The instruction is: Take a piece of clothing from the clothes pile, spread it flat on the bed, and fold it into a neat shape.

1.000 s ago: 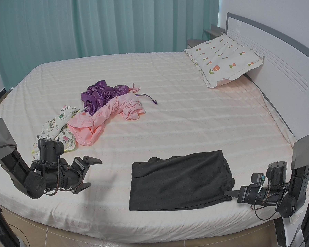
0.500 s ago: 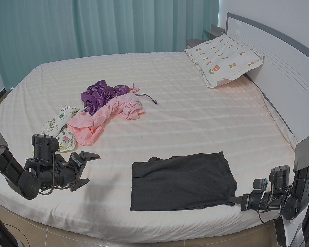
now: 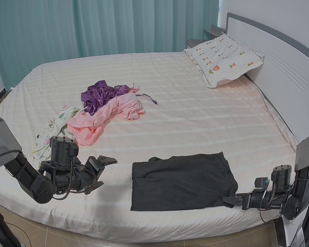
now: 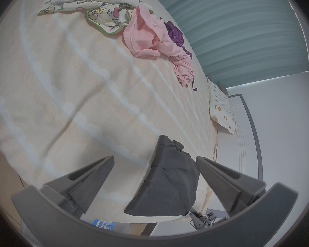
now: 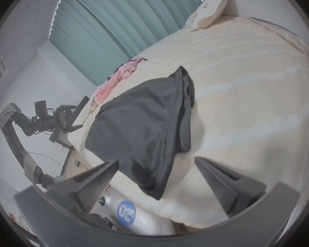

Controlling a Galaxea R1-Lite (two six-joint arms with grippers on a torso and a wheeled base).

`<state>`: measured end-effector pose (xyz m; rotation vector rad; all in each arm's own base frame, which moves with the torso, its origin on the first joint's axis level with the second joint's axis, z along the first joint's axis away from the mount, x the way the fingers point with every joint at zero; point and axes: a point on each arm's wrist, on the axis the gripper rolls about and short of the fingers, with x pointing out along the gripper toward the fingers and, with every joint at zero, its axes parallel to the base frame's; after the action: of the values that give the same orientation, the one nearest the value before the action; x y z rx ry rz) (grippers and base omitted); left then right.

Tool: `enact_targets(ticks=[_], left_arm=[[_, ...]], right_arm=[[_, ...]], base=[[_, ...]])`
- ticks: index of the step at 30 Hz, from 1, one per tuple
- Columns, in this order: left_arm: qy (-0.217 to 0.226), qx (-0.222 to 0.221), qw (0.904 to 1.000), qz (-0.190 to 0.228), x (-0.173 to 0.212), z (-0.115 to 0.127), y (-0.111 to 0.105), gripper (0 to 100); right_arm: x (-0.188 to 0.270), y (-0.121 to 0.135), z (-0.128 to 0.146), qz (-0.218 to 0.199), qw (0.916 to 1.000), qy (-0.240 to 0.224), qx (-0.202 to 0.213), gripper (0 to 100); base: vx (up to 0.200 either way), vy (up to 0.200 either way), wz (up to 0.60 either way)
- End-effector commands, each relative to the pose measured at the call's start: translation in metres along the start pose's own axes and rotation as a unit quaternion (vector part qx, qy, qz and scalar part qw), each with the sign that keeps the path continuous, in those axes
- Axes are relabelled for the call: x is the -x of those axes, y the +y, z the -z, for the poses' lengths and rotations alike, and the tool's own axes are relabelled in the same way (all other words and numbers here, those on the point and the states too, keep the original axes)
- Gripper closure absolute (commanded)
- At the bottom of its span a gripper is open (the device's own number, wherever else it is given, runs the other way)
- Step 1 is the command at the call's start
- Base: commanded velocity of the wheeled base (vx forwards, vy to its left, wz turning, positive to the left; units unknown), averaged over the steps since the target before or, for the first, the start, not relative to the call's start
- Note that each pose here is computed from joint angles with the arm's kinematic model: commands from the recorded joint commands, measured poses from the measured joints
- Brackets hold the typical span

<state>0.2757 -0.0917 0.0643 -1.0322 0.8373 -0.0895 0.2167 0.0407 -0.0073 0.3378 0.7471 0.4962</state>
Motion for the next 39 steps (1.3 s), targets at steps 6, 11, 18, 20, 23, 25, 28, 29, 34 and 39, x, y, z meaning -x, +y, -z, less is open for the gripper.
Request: enact_targets(ticks=[6, 11, 18, 20, 23, 25, 28, 29, 34, 39], left_arm=[[0.022, -0.014, 0.9997, 0.004, -0.007, 0.013, -0.005, 0], [0.025, -0.024, 0.9994, 0.01, -0.01, 0.018, -0.012, 0], [0.025, -0.028, 0.9992, 0.013, -0.018, 0.018, -0.015, 0], [0.025, -0.033, 0.9991, 0.011, -0.022, 0.02, -0.016, 0], [0.006, -0.043, 0.9991, -0.001, -0.032, 0.014, -0.014, 0], [-0.012, -0.06, 0.9981, -0.009, -0.037, 0.01, -0.013, 0], [-0.049, -0.133, 0.989, -0.043, -0.053, 0.006, -0.008, 0], [-0.055, -0.15, 0.9858, -0.051, -0.056, 0.006, -0.008, 0], [-0.055, -0.197, 0.9771, -0.059, -0.061, 0.005, -0.007, 0], [-0.057, -0.199, 0.9764, -0.061, -0.068, 0.002, -0.006, 0]], right_arm=[[0.008, -0.012, -0.032, 0.014, 0.9963, -0.084, -0.007, 0], [-0.002, -0.018, -0.04, 0.008, 0.9937, -0.098, -0.053, 0], [-0.006, -0.018, -0.04, 0.004, 0.9937, -0.096, -0.058, 0], [-0.006, -0.018, -0.04, 0.004, 0.9937, -0.096, -0.058, 0], [-0.007, -0.018, -0.039, 0.004, 0.9938, -0.094, -0.059, 0], [-0.008, -0.019, -0.038, 0.005, 0.9939, -0.092, -0.06, 0], [-0.007, -0.018, -0.039, 0.004, 0.9939, -0.093, -0.059, 0], [-0.007, -0.018, -0.039, 0.004, 0.9939, -0.093, -0.059, 0], [-0.008, -0.018, -0.038, 0.005, 0.9939, -0.093, -0.06, 0], [-0.008, -0.018, -0.038, 0.004, 0.994, -0.091, -0.06, 0]], base=[[0.0, -0.167, 0.0], [0.0, -0.2, 0.0], [0.0, -0.2, 0.0], [0.0, -0.1, 0.0], [0.0, 0.0, 0.0], [0.0, 0.0, 0.0], [0.0, 0.0, 0.0], [0.0, 0.0, 0.0], [0.0, 0.0, 0.0], [0.0, 0.0, 0.0]])
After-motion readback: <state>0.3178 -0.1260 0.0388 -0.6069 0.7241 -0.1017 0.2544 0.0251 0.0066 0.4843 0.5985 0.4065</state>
